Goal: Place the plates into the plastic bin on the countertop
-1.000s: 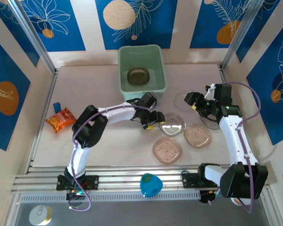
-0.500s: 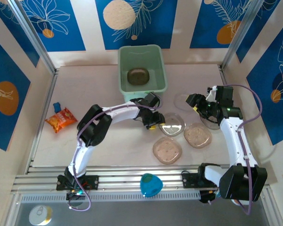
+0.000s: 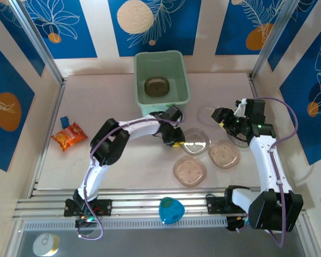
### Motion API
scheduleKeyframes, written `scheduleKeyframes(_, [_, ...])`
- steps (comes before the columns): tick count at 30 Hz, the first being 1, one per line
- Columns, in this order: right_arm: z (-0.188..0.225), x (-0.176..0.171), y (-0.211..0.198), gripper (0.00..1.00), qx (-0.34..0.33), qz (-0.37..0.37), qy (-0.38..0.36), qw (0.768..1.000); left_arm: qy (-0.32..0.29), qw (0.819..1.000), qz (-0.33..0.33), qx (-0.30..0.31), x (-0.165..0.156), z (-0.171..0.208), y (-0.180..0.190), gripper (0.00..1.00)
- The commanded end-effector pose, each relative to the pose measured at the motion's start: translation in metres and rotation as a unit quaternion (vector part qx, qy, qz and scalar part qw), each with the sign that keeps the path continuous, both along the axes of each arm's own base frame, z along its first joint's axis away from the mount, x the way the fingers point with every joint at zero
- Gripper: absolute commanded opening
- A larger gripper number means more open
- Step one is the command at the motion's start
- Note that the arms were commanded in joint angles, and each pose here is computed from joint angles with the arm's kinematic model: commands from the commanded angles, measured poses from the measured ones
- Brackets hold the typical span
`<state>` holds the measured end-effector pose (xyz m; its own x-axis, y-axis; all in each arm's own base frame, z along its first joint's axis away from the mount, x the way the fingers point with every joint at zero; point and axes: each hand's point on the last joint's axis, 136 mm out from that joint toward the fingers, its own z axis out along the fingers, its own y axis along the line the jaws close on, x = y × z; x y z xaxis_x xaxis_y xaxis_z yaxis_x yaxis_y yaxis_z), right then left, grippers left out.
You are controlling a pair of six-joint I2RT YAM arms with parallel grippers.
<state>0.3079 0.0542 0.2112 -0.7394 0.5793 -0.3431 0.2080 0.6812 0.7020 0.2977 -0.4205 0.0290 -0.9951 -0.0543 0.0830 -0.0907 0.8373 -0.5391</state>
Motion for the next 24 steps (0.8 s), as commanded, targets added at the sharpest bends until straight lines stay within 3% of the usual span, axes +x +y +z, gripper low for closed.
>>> scheduleKeyframes(1, [-0.002, -0.005, -0.001, 0.65, 0.003, -0.003, 0.003, 1.000, 0.017, 1.000, -0.008, 0.004, -0.008, -0.008, -0.004, 0.20])
scheduleKeyframes(13, [0.004, -0.011, -0.003, 0.64, -0.003, -0.012, -0.004, 1.000, -0.014, 1.000, -0.004, -0.025, -0.001, 0.009, -0.007, 0.05])
scheduleKeyframes(24, [0.011, -0.018, -0.007, 0.64, -0.007, -0.032, -0.010, 0.999, -0.088, 0.993, 0.003, -0.083, 0.013, 0.047, -0.016, 0.02])
